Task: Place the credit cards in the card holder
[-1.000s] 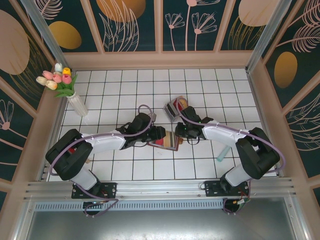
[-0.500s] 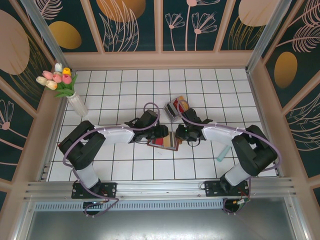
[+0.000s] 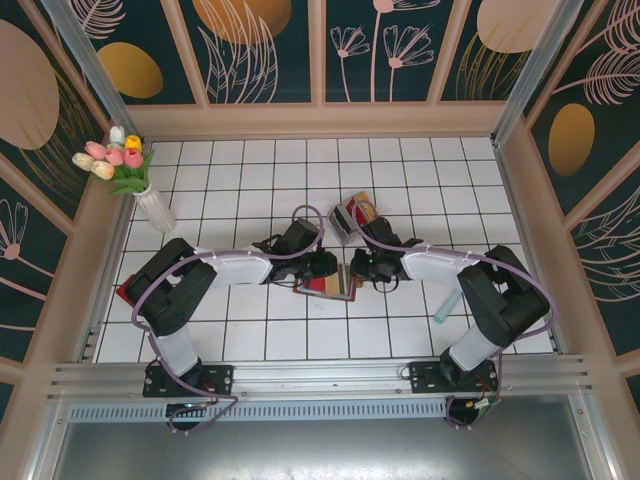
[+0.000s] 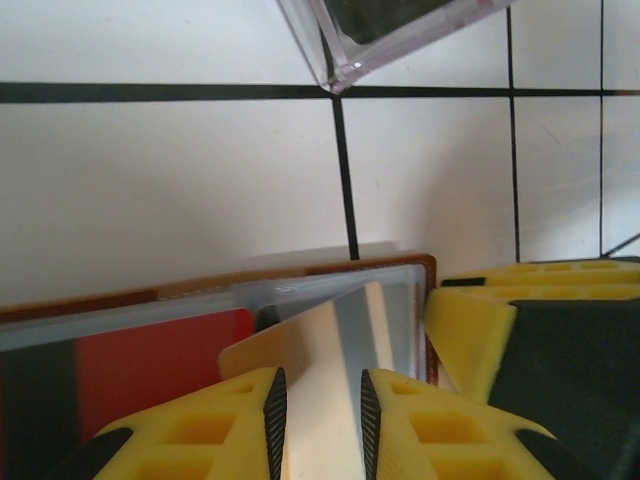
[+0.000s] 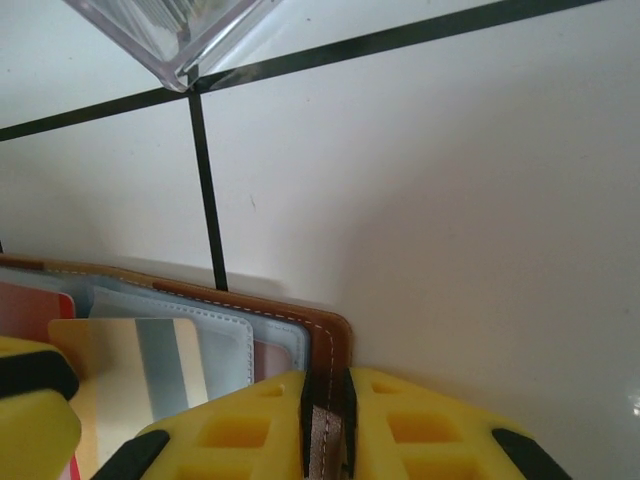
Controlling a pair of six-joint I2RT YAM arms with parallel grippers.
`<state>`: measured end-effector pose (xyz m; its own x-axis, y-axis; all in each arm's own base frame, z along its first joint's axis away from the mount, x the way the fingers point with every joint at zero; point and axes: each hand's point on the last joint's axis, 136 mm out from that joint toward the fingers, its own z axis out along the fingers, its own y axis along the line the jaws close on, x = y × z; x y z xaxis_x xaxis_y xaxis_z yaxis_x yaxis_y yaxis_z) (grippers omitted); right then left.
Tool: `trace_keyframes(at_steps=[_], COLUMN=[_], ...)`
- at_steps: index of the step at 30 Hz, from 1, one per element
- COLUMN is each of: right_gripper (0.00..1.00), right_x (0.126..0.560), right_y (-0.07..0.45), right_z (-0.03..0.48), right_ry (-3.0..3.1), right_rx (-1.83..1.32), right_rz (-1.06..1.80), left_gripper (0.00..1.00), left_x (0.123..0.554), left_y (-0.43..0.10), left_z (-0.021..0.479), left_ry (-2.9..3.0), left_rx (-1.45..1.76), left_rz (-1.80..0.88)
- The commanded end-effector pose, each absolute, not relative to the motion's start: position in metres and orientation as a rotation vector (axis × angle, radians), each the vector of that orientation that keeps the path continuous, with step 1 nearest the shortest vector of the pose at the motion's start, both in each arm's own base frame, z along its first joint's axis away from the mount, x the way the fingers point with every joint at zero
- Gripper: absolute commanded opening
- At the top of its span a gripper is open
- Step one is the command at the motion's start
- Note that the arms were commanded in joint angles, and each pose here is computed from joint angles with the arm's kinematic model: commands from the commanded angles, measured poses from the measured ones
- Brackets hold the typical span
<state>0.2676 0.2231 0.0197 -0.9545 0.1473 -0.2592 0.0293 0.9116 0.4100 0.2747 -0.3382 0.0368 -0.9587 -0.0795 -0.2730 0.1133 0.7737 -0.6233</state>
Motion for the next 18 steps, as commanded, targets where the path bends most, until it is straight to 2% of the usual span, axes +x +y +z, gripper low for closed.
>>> trace_keyframes(at_steps=[1,7,13,18], right_gripper=[0.19,0.18,0.17,0.17], right_x=[0.264,0.265,0.266,0.266], right_y=[0.223,0.220,0.218,0.217], right_z=[0.012,0.012,0.011,0.011], right_ry=[2.808,2.809,2.810,2.808], right_rx=[0.130,0.134,0.125,0.129], right_rz=[0.609,0.580,0.553,0.550], left_gripper=[0.29,0.31,0.39,0.38], left_x=[0.275,0.273,0.281,0.273], left_y=[-0.354,-0.350,-0.320,-0.324], left_z=[0.044,0.045,0.069,0.057], left_ry=[2.665,2.665,2.592,2.637], left_rx=[0.094,0.070,-0.038,-0.032], left_rz=[-1.054,-1.047,-0.902,-0.941])
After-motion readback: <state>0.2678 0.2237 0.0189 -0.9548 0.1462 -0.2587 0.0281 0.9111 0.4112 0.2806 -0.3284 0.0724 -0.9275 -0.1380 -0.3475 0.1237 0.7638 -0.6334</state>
